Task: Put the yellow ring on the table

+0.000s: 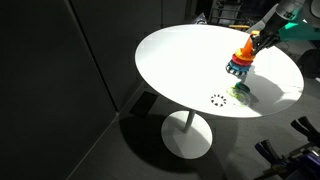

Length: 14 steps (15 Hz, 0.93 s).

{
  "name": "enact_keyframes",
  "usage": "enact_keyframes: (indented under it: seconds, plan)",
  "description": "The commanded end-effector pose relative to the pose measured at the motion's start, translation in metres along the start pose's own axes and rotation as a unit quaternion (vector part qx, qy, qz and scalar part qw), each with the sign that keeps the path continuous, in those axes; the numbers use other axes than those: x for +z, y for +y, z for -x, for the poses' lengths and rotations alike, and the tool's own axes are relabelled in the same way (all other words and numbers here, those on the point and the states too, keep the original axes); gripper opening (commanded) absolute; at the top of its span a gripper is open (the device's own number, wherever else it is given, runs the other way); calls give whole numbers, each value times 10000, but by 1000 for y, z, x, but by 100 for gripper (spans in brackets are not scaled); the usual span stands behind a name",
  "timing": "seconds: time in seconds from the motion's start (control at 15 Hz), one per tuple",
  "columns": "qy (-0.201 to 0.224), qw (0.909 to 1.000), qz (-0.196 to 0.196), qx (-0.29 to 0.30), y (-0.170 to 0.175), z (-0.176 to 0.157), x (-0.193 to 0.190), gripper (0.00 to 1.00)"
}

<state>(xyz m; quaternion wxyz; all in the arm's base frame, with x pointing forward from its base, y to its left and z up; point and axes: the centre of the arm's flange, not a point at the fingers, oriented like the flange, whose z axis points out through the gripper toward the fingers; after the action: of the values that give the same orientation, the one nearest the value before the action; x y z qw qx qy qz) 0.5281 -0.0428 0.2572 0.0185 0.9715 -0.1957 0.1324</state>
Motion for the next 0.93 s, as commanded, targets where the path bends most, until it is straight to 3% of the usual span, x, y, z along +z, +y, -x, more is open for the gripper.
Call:
enact_keyframes:
  seconds: [0.0, 0.07, 0.13, 0.2, 0.33, 0.87]
  plan:
    - [-48, 10000, 8, 15, -2, -6, -16, 0]
    - [-53, 10000, 7, 15, -2, -6, -18, 1]
    - [-64, 10000, 1, 22, -1, -6, -19, 10]
    - [-60, 10000, -6, 27, -1, -6, -19, 26]
    - [-58, 9999, -68, 50, 1, -5, -18, 32]
    - [-117, 9989, -265, 358, 1, -1, -11, 95]
